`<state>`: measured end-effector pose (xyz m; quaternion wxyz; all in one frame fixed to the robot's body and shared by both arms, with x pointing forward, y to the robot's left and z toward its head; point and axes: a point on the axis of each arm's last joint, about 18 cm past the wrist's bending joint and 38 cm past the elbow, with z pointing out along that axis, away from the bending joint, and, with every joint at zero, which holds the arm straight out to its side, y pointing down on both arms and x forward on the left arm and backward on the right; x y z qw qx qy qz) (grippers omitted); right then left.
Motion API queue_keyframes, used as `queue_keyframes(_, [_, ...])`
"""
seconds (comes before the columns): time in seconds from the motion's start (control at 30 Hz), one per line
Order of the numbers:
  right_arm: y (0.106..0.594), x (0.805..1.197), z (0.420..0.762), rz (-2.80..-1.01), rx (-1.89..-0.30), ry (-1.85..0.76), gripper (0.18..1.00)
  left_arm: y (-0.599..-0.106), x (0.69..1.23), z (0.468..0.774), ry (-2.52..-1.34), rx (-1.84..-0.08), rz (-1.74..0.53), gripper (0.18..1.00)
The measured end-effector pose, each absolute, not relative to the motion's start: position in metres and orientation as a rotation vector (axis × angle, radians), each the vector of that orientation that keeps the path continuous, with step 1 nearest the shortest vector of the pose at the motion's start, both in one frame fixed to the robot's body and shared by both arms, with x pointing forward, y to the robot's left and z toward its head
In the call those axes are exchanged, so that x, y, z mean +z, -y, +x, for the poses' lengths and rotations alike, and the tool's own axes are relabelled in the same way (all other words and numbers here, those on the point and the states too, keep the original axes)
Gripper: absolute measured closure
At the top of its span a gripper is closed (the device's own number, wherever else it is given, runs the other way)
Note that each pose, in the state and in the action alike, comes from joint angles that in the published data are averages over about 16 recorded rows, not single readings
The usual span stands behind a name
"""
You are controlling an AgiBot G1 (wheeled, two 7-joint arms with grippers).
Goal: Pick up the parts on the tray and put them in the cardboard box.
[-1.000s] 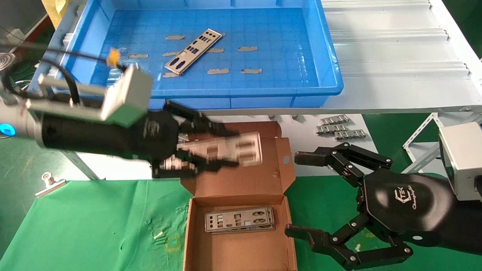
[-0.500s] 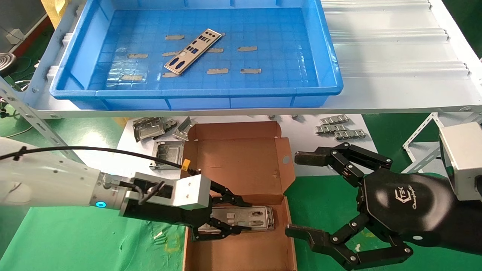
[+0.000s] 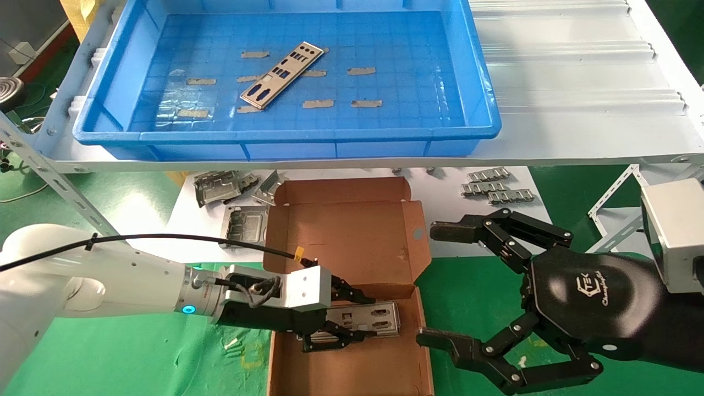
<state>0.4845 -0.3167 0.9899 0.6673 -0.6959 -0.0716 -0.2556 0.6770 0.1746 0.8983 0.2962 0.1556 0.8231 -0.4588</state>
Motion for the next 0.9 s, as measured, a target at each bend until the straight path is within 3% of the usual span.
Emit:
queue_keyframes(0.3, [0.317, 0.990, 0.485, -1.570, -0.577, 0.162, 0.178, -0.174, 0.898, 0.679, -2.193, -1.240, 0.392, 0.633])
queue_keyframes(0.9, [0.317, 0.990, 0.485, -1.570, -0.577, 0.161, 0.178, -0.193, 0.920, 0.649, -2.173, -1.537, 0.332, 0.315])
